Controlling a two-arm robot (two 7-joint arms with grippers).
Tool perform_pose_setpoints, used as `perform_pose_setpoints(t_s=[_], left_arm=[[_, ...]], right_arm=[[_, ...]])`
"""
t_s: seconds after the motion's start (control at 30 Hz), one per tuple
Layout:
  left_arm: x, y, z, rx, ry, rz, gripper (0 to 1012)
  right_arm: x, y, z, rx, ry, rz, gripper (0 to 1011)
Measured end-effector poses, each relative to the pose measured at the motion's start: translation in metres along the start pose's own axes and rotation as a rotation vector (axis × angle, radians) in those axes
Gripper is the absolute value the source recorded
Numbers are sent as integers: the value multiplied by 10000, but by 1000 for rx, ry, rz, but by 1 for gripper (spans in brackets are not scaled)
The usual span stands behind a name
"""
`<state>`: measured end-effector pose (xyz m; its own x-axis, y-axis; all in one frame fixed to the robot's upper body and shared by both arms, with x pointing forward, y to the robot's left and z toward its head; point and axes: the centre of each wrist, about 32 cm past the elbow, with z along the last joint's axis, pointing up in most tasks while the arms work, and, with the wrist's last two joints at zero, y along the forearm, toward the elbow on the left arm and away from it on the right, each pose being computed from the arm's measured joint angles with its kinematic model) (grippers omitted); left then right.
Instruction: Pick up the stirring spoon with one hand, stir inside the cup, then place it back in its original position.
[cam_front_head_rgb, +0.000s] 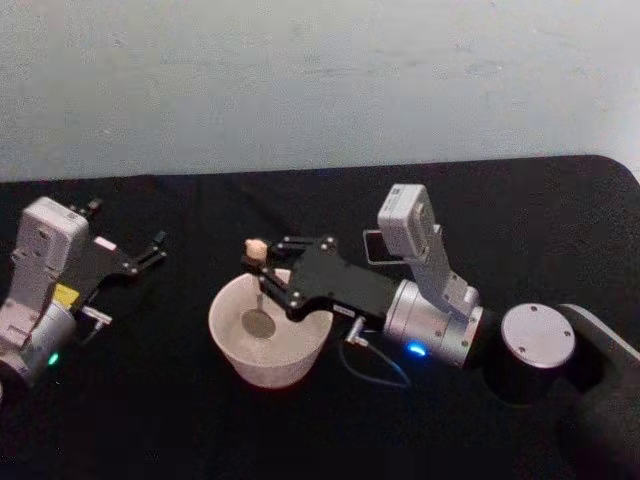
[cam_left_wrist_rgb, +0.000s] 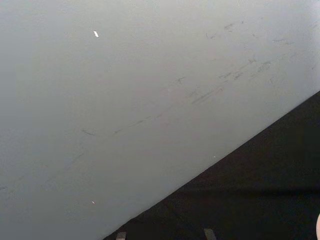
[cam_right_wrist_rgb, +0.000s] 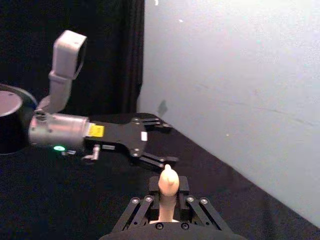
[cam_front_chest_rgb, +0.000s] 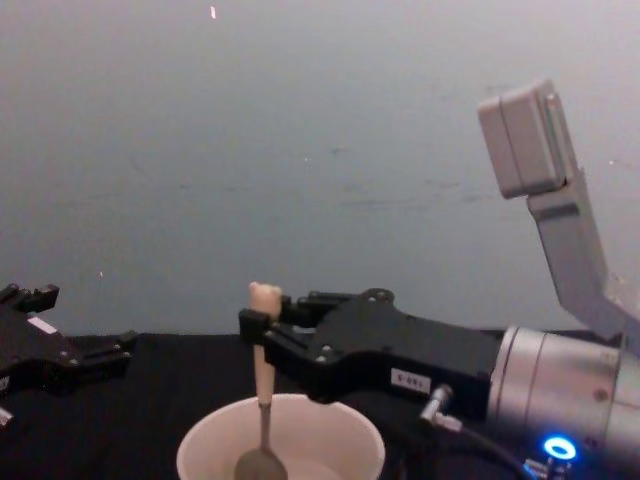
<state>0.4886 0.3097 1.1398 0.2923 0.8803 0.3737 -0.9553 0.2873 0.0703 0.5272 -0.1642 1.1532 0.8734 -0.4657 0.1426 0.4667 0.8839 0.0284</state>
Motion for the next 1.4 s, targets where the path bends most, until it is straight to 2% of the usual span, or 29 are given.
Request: perform_pose_setpoints(t_s=[0.3,0.6,1.0,1.4], left_arm=[[0,0,0,0,0,0,1001],[0,0,0,0,0,0,1001],[0,0,0,0,0,0,1001],[0,0,0,0,0,0,1001]], right_arm=[[89,-56,-23,-9,-9,-43,210],[91,-190,-30,-13,-13,-67,210],[-27,-361,-27,-19,-4,-40,210],[-149,-296,-28,-18,8,25,210]])
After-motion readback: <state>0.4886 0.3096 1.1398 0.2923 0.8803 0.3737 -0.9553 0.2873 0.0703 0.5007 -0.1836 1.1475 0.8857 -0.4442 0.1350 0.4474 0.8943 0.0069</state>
